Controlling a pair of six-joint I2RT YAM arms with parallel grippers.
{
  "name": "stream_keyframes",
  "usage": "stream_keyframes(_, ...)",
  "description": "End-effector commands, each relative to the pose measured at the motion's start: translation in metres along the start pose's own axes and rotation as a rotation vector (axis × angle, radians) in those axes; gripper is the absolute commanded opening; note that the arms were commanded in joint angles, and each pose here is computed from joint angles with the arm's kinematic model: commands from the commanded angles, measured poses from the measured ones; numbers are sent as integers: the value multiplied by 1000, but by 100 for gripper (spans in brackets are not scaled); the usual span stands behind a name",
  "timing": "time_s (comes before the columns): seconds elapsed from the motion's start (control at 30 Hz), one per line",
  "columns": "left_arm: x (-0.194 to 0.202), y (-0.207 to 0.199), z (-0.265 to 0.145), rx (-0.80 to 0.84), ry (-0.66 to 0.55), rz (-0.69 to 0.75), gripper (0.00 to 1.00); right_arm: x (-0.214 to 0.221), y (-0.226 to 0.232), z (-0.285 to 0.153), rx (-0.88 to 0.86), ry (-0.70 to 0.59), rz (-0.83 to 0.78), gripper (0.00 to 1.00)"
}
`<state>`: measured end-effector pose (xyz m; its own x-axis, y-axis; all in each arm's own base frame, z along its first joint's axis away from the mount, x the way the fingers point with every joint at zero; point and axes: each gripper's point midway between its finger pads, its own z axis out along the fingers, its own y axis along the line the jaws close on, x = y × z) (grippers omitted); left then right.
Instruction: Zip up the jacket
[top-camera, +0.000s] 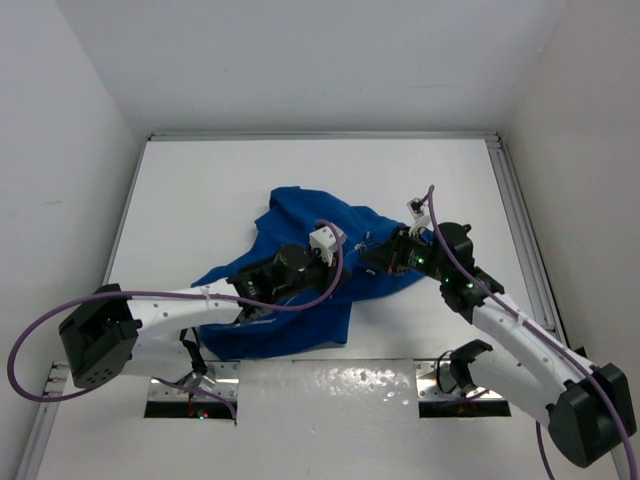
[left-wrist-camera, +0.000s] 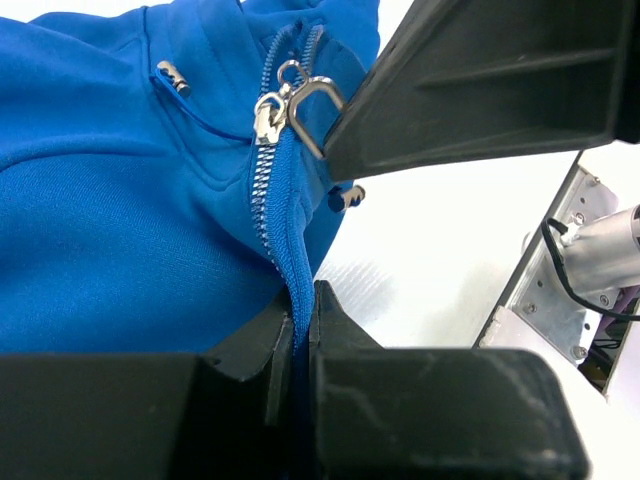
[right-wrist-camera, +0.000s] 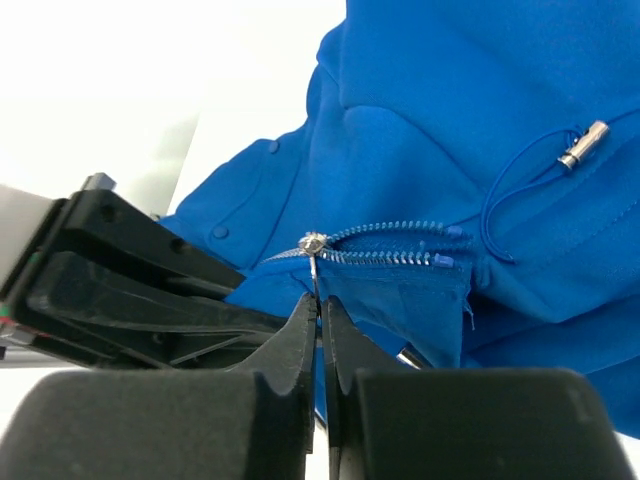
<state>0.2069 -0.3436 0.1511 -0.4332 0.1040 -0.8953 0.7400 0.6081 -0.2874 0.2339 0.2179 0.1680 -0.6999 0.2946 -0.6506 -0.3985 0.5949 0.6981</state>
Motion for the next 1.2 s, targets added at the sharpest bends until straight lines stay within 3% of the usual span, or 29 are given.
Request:
stream_keyframes(0.0,-30,-18,-2,61,-100,-11,0,-15,7,-3,-10,-71,-39,0)
stream_keyframes(0.27,-35,-8,-2,0,-117,-14,0,-17,0,-8,42,-81,-51,0)
stream_keyframes(0.73,-29,16,-12,-127,-105,-10,0,-51,-68,-44,516,-199,-153,0)
stream_keyframes(0.83,-32,15,-12,-119,-110,-1,0,-48,-46,-33,393,-162,-154,0)
stream_keyframes(1.0,-28,21,-14,-151,-101,-2,0,-61,-60,-53,527,-210,-181,0)
stream_keyframes(1.17,-32,13,-11,-107,-109,3,0,-44,-20,-33,287,-113,-133,1)
